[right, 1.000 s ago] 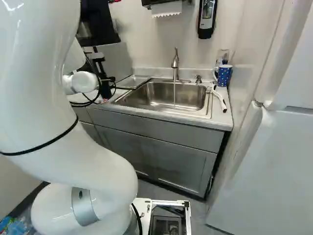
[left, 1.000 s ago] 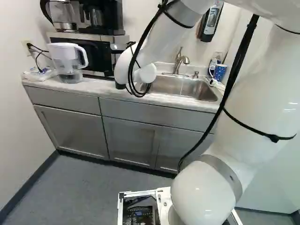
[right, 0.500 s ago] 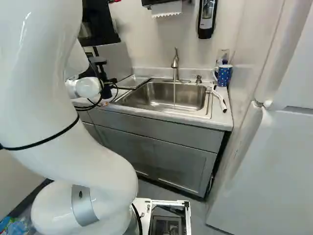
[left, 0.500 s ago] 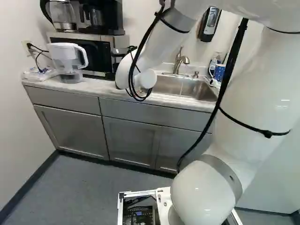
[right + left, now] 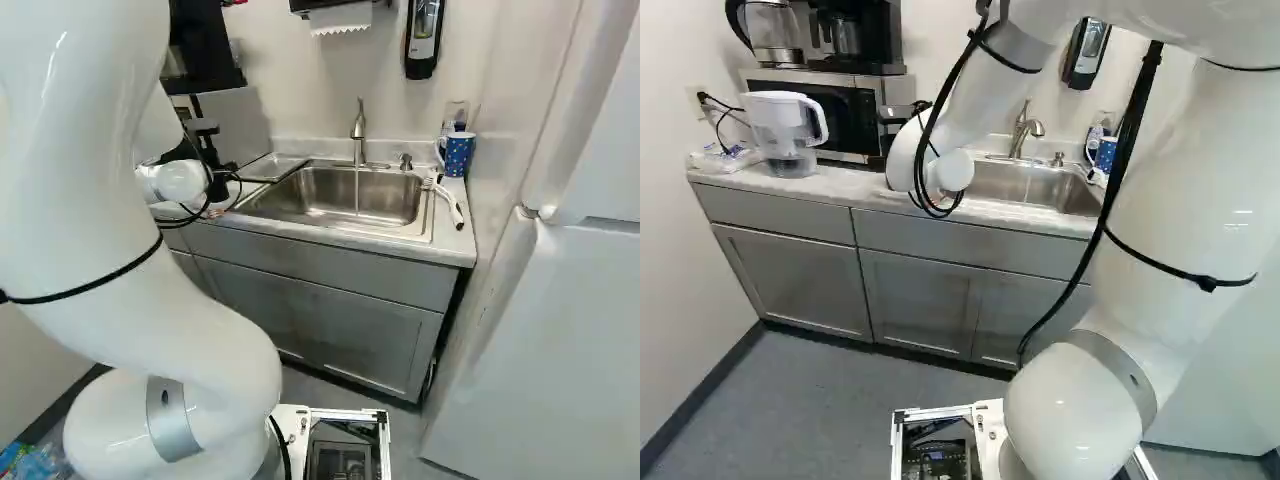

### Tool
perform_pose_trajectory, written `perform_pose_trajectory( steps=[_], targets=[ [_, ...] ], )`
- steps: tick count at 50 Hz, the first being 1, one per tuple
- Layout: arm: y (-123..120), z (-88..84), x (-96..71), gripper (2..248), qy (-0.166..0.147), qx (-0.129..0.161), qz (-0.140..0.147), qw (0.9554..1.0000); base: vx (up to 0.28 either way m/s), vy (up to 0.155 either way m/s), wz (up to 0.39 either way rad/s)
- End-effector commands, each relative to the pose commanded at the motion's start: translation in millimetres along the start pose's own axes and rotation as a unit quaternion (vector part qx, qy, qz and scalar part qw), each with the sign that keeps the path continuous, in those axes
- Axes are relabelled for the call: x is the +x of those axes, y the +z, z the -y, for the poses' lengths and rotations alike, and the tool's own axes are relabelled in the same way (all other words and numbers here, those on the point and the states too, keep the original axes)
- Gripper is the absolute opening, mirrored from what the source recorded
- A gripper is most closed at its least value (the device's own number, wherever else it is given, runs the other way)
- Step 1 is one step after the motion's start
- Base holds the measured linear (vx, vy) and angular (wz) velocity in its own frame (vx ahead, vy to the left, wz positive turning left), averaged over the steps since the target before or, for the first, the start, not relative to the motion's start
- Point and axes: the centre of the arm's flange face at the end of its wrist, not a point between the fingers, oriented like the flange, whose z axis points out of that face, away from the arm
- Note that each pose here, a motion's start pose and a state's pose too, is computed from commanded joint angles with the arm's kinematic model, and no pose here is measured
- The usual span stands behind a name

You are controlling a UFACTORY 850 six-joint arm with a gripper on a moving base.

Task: Rinse the cup and place it in the tray

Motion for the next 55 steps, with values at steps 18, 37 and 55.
perform_pose_trajectory(
  steps=[18,37,55],
  targets=[
    [0,0.0,0.0,125,0.0,0.0,0.0,1.0,0.0,0.0,0.0],
    [-5,-15.8,13.2,125,0.004,-0.016,-0.015,0.9998,0.0,0.0,0.0],
    [-10,-44.8,31.6,125,0.009,-0.045,-0.034,0.9983,0.0,0.0,0.0]
  ],
)
